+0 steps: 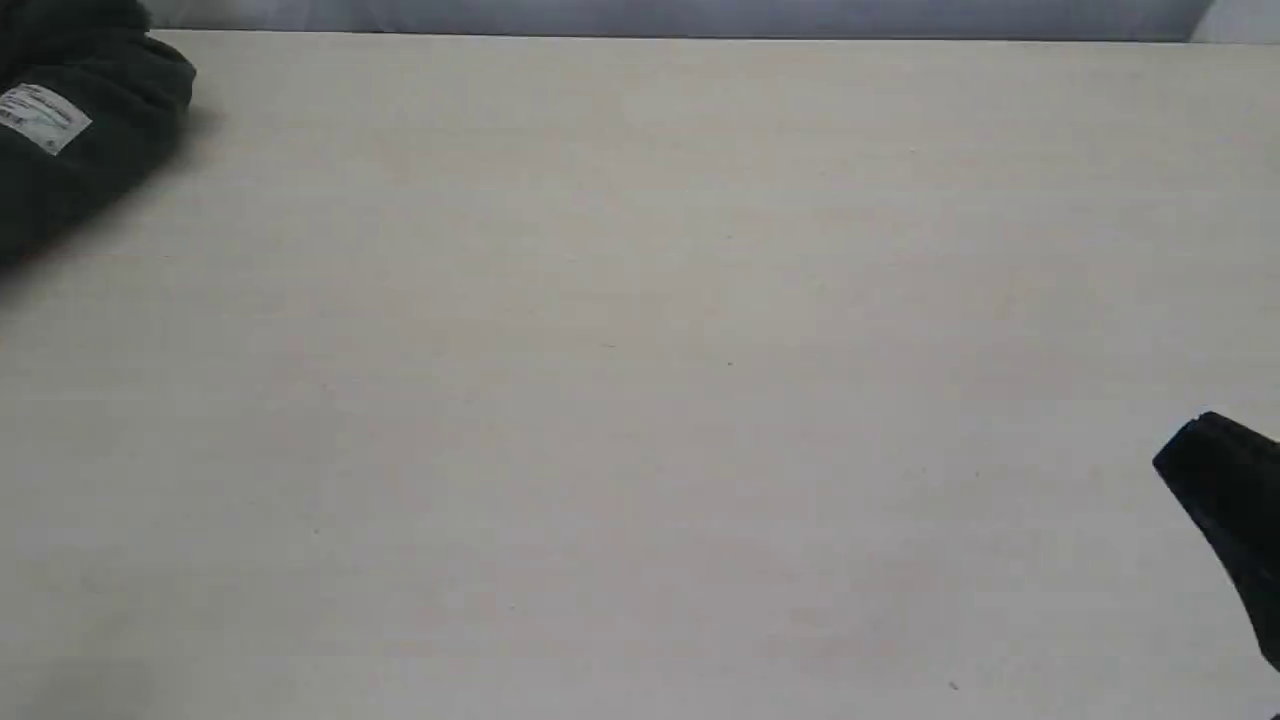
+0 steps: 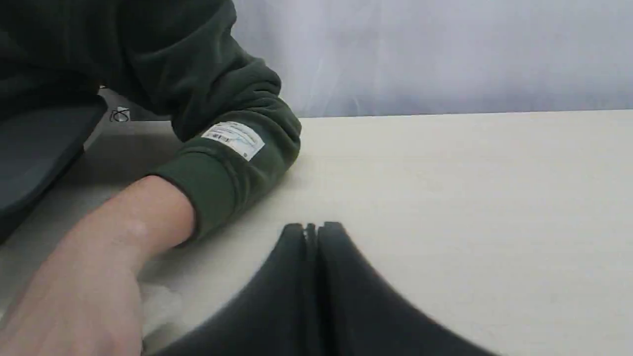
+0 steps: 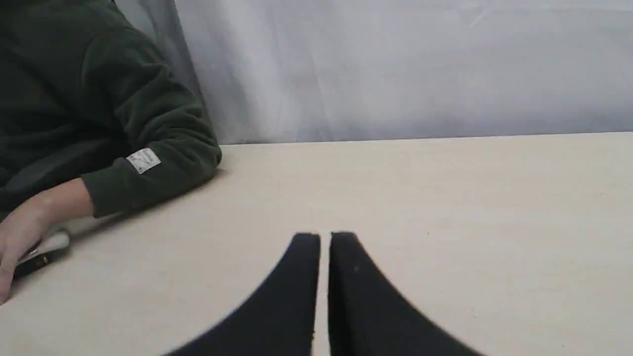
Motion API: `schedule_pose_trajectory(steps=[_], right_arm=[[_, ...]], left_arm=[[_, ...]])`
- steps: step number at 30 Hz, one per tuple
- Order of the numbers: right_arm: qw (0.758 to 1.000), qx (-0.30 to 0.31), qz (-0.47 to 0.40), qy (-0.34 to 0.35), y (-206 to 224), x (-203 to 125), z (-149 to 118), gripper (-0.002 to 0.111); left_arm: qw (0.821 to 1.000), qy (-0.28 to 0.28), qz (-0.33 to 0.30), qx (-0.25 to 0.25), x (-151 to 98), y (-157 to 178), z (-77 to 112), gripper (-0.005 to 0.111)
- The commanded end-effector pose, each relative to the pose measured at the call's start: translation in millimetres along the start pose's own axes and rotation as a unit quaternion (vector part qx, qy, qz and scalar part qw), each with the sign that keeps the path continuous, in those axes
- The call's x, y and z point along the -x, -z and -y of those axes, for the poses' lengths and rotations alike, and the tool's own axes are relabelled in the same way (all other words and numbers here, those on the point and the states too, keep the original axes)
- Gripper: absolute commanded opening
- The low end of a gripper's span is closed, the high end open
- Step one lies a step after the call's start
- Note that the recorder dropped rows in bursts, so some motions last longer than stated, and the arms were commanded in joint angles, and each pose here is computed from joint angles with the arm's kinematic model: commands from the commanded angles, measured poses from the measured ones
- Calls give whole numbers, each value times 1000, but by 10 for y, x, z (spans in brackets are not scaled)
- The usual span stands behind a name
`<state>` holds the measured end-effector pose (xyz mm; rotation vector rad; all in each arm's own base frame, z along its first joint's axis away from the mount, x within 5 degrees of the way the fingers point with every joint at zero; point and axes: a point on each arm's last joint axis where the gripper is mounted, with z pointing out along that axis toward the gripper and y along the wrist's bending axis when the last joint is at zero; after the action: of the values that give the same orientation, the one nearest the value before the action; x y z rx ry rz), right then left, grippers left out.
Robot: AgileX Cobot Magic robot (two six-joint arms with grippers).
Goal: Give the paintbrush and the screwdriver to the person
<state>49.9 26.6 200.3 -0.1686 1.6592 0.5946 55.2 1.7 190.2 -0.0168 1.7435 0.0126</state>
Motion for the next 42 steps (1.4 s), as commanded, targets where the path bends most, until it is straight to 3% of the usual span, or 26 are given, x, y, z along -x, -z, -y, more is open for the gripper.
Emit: schedule_pose_trajectory(steps=[1,23,26,32,37,42], right_arm=[[1000,-2,-5,-4,2,-17,5,5],[1000,-1,-6,-15,2,-18,2,5],[1000,-7,-5,27,2,-16,14,5],[990,-111,-23,88,21,-47,152,5],[975,-202,-45,81,63,-87,264,5],[965,-250,-39,74,90,-79,312,5]], left_arm=[[1000,1,6,-4,4,0,4,0],[1000,3,4,-4,2,0,5,0],[1000,3,5,-4,3,0,5,0],[1000,3,5,-4,3,0,5,0],[1000,2,5,-4,4,0,5,0],[1000,2,5,-4,4,0,5,0]])
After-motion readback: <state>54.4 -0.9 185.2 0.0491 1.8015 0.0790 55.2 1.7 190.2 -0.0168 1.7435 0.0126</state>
